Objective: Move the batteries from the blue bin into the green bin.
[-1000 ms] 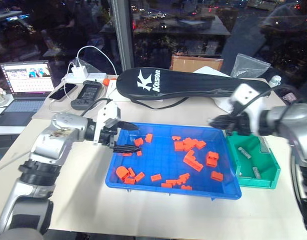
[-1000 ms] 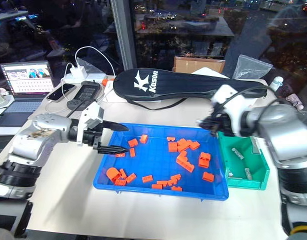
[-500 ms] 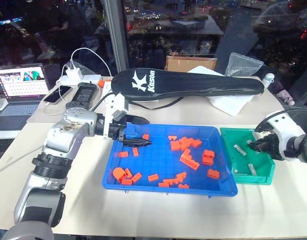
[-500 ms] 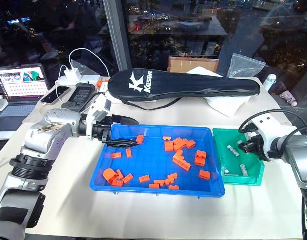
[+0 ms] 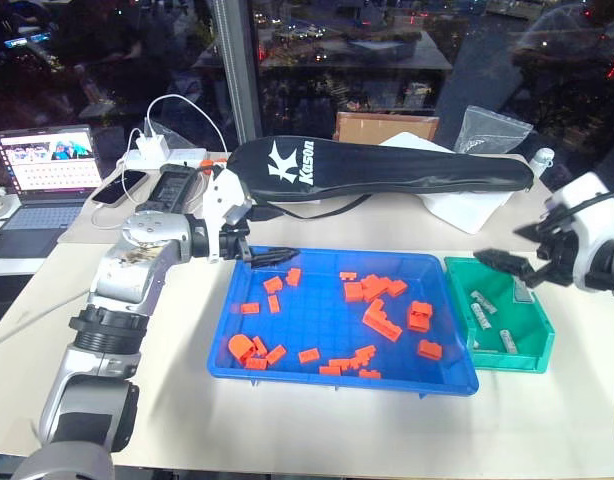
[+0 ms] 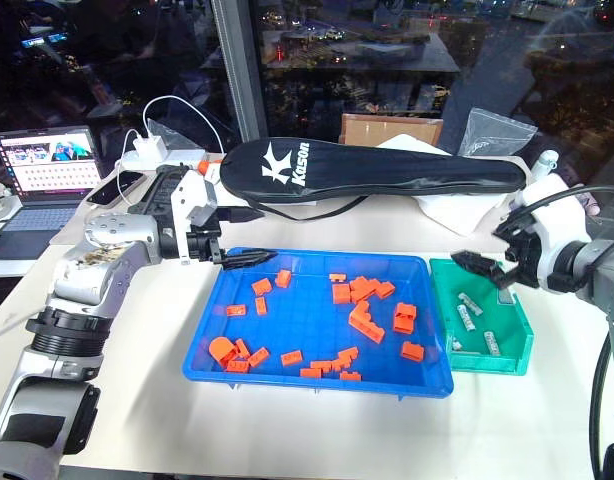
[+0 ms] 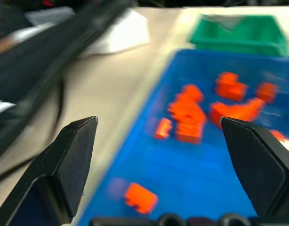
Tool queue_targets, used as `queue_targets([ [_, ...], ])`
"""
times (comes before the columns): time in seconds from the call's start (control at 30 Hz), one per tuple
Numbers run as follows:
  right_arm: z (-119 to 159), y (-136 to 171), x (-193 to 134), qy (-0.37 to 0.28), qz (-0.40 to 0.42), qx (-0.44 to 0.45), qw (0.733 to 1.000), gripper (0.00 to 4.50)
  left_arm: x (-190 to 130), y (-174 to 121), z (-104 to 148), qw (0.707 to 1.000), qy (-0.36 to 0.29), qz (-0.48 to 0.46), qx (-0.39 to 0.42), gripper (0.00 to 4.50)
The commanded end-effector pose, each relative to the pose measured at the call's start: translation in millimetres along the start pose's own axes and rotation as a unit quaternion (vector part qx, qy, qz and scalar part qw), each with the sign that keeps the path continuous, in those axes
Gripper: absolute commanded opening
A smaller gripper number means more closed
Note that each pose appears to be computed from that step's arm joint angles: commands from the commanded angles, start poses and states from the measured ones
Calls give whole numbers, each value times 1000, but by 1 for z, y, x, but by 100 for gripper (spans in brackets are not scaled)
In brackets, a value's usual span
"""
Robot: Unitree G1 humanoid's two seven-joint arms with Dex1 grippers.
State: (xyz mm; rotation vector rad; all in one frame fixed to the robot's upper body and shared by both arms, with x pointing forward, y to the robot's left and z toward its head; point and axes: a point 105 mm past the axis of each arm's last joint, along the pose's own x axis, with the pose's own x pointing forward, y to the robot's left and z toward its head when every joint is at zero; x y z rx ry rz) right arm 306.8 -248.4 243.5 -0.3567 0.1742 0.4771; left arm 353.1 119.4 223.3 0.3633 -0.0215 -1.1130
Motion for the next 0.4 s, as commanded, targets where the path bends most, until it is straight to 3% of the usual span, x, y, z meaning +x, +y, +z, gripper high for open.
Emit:
queue_targets([
  [0.03, 25, 37, -5, -98, 71, 3, 993, 443, -25, 9, 1, 999, -7, 46, -14, 450],
  [0.13, 25, 52, -5, -109, 92, 26, 989, 443, -38, 14, -3, 996, -10, 81, -31, 450],
  [0.4, -17, 48, 5, -22, 58, 6, 998, 443, -45, 7, -25, 991, 0, 108, -84, 450],
])
